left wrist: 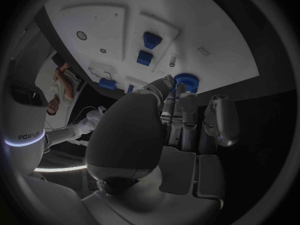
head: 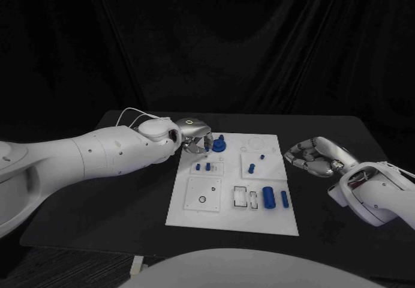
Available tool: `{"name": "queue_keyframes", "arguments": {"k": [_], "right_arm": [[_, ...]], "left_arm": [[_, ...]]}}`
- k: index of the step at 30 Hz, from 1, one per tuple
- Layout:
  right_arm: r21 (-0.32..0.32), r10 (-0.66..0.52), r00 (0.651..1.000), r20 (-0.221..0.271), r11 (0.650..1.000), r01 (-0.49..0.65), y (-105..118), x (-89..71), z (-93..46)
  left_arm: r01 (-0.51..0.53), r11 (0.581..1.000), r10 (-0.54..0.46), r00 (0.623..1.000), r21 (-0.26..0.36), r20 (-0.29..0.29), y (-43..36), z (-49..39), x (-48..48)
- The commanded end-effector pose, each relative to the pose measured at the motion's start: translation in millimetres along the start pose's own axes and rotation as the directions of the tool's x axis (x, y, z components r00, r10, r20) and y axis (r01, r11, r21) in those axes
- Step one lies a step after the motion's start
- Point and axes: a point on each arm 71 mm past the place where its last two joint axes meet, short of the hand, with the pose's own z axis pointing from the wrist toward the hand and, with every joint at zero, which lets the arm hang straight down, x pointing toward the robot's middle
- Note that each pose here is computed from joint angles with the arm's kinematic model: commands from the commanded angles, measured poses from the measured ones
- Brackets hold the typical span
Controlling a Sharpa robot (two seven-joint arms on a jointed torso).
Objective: Assemble the parts on the task board
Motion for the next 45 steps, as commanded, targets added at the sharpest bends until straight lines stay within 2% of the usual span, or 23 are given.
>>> {"name": "queue_keyframes", "arguments": {"k": [1,21,45], "right_arm": [[-0.002,0.000,1.000,0.000,1.000,0.000,-0.2,0.8,-1.0],[-0.002,0.001,1.000,-0.003,1.000,-0.001,-0.5,2.0,-0.8],[-0.002,0.002,1.000,-0.010,1.000,-0.002,-0.8,3.3,-1.0]], "left_arm": [[0.005,1.000,-0.005,1.000,0.003,-0.007,-1.9,1.0,3.7],[0.014,1.000,-0.014,1.000,-0.010,-0.026,-2.4,4.1,16.1],[0.021,0.999,-0.023,0.998,-0.030,-0.052,-3.2,7.0,24.0]]}}
